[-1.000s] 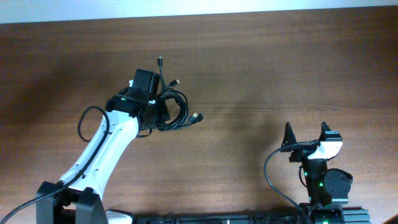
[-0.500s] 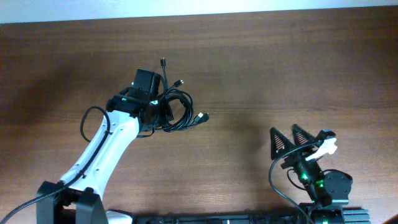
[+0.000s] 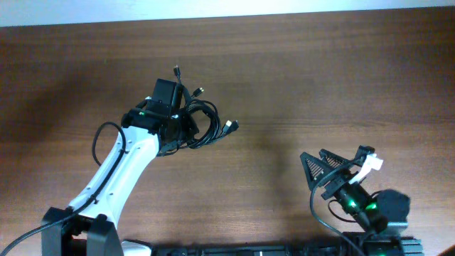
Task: Untangle cables
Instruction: 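Move the right gripper toward the bundle held by the left gripper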
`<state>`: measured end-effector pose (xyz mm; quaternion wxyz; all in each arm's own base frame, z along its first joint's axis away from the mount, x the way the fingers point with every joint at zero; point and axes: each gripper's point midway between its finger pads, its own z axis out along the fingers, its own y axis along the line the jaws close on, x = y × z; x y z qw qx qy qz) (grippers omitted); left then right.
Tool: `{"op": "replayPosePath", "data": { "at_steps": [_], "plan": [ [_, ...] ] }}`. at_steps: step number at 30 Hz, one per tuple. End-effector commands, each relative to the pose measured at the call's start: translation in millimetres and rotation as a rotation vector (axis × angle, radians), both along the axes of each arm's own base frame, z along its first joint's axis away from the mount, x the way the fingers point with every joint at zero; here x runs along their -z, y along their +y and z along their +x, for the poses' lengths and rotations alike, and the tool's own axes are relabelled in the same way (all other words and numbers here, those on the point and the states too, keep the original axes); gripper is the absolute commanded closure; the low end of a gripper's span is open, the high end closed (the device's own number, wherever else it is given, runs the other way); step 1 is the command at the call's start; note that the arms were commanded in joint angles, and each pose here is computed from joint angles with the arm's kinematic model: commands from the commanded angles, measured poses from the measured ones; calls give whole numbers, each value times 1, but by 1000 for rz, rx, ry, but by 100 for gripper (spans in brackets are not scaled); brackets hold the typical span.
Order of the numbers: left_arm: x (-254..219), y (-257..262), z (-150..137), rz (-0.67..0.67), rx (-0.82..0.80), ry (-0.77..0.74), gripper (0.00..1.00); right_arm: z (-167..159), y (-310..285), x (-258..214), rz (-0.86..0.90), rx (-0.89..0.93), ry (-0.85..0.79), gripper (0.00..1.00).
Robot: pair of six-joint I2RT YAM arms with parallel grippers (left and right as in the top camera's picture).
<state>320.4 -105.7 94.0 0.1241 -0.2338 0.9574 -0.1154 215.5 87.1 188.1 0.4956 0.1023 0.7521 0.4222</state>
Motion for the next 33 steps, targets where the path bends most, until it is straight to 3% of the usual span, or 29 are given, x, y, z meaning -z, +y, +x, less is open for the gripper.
{"op": "replayPosePath", "data": {
  "at_steps": [1,5,8,12,13,14,17,20,23,33],
  "plan": [
    [-7,-4,0,-82,-184,14,100,2,3,-32,-100,-48,33,2],
    [-7,-4,0,-124,-314,38,100,12,13,-57,-98,-135,145,1],
    [-7,-4,-1,-120,-297,37,100,16,31,-79,-34,-283,156,1],
    [-8,-18,-4,-80,-84,7,100,36,42,-63,43,-383,264,2],
    [-10,-30,-5,-116,-16,2,100,40,44,-53,56,-397,309,12],
    [-13,-41,-5,-161,38,-6,100,42,49,-45,69,-423,348,14],
    [-24,-66,1,-205,261,-101,100,42,70,-19,78,-502,457,12],
    [-28,-77,1,-129,521,-207,100,44,93,4,48,-571,510,7],
    [-26,-83,-5,-76,688,-241,100,55,110,22,19,-609,509,7],
    [-23,-109,-31,-76,815,-217,100,58,132,39,-45,-630,499,30]
  ]
}}
